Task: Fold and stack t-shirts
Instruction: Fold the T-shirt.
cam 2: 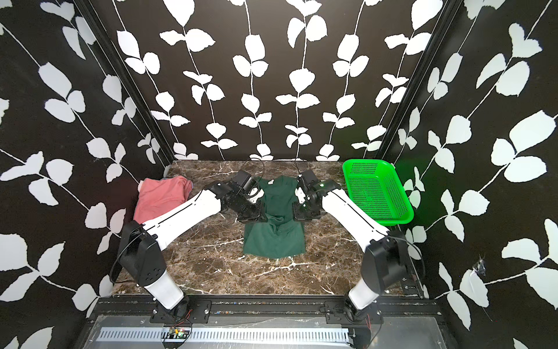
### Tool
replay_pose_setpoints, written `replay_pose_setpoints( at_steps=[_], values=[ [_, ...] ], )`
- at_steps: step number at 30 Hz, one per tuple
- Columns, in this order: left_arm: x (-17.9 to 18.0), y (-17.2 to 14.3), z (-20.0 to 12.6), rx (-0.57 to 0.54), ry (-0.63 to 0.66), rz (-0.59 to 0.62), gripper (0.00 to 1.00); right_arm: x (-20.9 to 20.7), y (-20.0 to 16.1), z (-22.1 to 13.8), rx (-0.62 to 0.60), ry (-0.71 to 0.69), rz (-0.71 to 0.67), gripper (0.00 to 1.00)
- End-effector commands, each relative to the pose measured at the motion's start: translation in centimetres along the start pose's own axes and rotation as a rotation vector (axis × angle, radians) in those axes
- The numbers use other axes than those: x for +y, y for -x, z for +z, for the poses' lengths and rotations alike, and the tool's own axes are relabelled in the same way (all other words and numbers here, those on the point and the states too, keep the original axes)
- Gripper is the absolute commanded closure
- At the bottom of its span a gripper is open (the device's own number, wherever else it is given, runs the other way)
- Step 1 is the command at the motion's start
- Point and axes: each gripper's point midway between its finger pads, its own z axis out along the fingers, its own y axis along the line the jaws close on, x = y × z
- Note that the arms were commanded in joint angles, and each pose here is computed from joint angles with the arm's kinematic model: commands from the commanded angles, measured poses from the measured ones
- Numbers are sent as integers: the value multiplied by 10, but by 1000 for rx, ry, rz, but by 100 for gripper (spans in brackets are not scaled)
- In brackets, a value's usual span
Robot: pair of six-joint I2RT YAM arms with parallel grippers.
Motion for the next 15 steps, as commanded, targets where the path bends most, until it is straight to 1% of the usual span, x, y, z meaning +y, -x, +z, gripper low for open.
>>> replay_pose_setpoints(
  at_steps=[1,5,10,15],
  values=[
    [-1,-7,-16,13,11,36,100,-15,22,4,-25,-76,-61,100],
    [14,-14,-16,20,59,16,100,-36,32,24,3,-159,-92,100],
    [24,-23,-8,67,77,-15,100,-41,43,37,29,-190,-125,100],
    [34,-25,-7,78,125,-18,100,-44,52,46,26,-203,-128,100]
  ],
)
